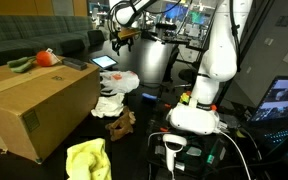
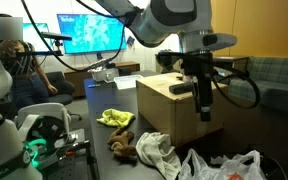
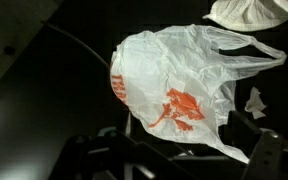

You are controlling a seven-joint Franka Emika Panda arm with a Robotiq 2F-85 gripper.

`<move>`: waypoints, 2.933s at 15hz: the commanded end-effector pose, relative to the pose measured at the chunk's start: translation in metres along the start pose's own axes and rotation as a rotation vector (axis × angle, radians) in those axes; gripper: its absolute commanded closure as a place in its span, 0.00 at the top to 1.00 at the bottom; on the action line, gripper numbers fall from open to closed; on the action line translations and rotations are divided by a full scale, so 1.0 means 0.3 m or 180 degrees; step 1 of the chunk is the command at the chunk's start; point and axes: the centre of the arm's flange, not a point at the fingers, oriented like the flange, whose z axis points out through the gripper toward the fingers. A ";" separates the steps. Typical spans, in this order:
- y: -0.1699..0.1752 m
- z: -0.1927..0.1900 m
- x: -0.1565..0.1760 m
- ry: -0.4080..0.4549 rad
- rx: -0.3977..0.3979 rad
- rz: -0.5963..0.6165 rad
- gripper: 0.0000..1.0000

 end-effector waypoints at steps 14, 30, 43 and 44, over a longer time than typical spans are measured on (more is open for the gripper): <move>-0.415 -0.697 0.047 0.1233 0.0600 -0.1840 1.00; -0.897 -0.725 0.107 0.1312 0.0934 -0.2382 1.00; -1.095 -0.573 0.099 0.0874 0.1307 -0.2785 1.00; -1.109 -0.567 0.087 0.0832 0.1321 -0.2828 1.00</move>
